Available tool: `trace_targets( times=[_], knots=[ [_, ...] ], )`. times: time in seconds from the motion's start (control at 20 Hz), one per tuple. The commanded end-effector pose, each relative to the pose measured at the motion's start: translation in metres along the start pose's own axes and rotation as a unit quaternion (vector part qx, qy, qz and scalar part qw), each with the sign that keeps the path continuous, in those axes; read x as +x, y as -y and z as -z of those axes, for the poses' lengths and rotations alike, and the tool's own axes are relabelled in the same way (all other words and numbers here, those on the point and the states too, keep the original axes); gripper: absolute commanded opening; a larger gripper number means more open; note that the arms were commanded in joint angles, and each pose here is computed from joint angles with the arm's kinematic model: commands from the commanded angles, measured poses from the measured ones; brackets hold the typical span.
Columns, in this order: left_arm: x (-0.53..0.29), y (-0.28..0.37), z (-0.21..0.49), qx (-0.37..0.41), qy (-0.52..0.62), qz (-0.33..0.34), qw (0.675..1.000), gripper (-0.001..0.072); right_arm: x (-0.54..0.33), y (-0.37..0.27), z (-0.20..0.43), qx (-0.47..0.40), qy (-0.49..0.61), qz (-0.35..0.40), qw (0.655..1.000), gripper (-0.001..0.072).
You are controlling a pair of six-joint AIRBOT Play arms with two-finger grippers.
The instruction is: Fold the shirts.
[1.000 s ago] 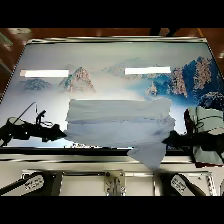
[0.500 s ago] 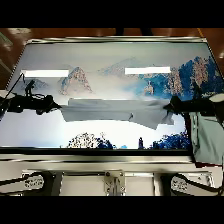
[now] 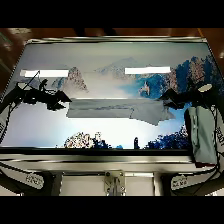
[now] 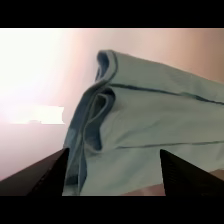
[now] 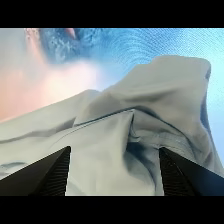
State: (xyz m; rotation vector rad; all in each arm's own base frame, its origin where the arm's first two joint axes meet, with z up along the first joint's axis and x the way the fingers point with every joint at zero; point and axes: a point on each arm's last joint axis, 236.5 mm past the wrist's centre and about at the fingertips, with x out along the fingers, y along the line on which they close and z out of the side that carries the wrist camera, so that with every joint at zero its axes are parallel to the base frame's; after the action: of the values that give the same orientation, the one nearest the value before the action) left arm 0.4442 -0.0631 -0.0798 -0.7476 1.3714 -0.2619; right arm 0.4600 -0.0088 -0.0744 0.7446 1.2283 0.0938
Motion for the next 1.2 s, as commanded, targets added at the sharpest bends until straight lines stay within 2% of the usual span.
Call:
trace_targets(
  times=[0.0,0.1,0.2,0.4,0.55,0.8,0.85,0.9,0.95,1.05,1.1,1.15],
  knots=[
    [-0.002,-0.008,0.023,-0.010,-0.064,0.010,0.998,0.0689,-0.010,0.002,0.006,-0.088,-0.016,0.004,0.996,0.0668],
    [-0.023,-0.011,0.026,-0.022,-0.078,0.021,0.996,0.0684,-0.040,0.026,0.003,-0.113,-0.011,0.052,0.992,0.0668],
    [-0.047,-0.007,0.027,-0.021,-0.077,0.029,0.996,0.0668,-0.061,0.055,0.008,-0.088,-0.023,0.091,0.992,0.0670],
    [-0.075,0.024,0.028,0.019,-0.045,0.033,0.998,0.0668,-0.040,0.061,0.037,-0.038,-0.094,0.044,0.994,0.0675],
    [-0.085,0.050,0.035,0.052,-0.033,0.034,0.997,0.0668,-0.005,0.047,0.036,-0.019,-0.101,-0.004,0.995,0.0674],
    [-0.087,0.106,0.053,0.100,-0.033,0.079,0.991,0.0668,0.035,0.050,0.036,-0.009,-0.098,0.007,0.995,0.0658],
    [-0.084,0.118,0.057,0.105,-0.037,0.093,0.990,0.0668,0.036,0.048,0.038,-0.018,-0.101,0.008,0.995,0.0481],
    [-0.078,0.128,0.059,0.111,-0.035,0.098,0.988,0.0656,0.034,0.044,0.037,-0.029,-0.099,0.006,0.995,0.0226],
    [-0.072,0.136,0.057,0.119,-0.025,0.098,0.988,0.0552,0.029,0.040,0.036,-0.033,-0.095,0.004,0.995,0.0065],
    [-0.053,0.156,0.048,0.138,0.010,0.096,0.986,0.0191,0.007,0.027,0.029,-0.053,-0.078,-0.002,0.996,0.0065],
    [-0.040,0.169,0.045,0.149,0.026,0.096,0.984,0.0118,-0.010,0.015,0.024,-0.065,-0.063,-0.005,0.996,0.0065],
    [-0.025,0.182,0.046,0.160,0.035,0.096,0.982,0.0081,-0.026,0.003,0.023,-0.077,-0.052,-0.008,0.996,0.0065]
  ],
)
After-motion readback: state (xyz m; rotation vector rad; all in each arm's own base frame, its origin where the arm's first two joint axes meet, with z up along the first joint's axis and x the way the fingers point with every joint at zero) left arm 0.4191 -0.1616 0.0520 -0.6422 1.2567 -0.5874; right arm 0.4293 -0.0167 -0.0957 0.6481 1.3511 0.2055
